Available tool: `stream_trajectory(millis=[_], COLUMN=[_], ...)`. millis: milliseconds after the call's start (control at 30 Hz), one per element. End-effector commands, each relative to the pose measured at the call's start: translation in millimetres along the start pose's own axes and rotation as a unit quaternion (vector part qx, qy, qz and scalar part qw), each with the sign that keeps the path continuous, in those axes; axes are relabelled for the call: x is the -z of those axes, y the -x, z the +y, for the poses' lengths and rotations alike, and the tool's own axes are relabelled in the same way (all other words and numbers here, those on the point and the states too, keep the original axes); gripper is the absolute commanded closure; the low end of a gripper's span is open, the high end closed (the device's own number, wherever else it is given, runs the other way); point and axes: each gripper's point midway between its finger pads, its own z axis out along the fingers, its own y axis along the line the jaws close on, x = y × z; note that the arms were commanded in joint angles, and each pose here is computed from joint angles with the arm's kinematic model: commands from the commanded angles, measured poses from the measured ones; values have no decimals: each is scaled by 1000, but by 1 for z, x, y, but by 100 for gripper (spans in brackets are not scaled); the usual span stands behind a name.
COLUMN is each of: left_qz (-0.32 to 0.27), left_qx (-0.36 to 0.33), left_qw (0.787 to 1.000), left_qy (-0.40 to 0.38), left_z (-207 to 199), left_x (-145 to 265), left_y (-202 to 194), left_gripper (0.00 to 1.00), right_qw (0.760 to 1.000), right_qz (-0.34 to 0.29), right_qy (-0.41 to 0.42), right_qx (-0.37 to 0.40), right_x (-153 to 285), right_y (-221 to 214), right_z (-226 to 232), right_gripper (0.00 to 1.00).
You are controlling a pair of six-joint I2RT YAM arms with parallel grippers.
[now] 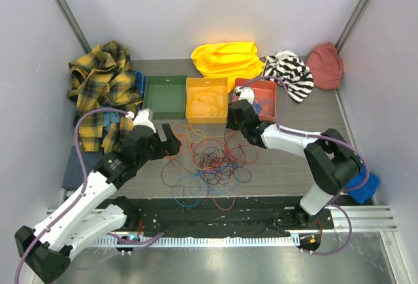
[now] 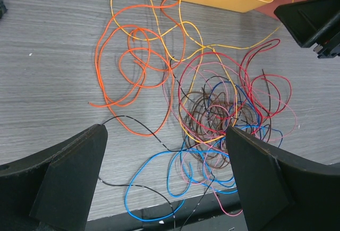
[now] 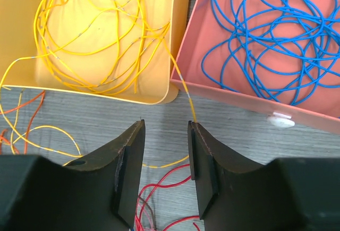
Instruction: Untangle the cables
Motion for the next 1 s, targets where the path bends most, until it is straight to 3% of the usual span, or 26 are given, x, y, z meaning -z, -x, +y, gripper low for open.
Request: stream_trajectory(millis=[0,200,400,667,833,967], left_qz=[-7,3,14,22,25,32], left_qx=[5,0,2,3,0,-1], left_qw=[1000,1000,1000,1000,1000,999], left_qy=[-15,-15,-21,-20,-17,-12], left_z=[-4,-5,-7,-9,-8,-7], left_x=[1,-5,-11,-15,-15,-18], left_y=[1,-4,-10,-13,-14,-16], left_gripper=[0,0,0,0,0,0], right_qw=[999,999,999,999,999,999], right_qz=[-43,-41,-39,-33,-35,-33], right_qy=[-11,-7,-12,-26,-17,-10], right_qx=[-5,-13,-23,-27,-35,-38], right_x=[-1,12,18,-3,-13,-16], right_y=[31,28,16,5,5,5], right_z=[1,-3,-12,-22,-18,-15], right_gripper=[55,54,43,43,54,72])
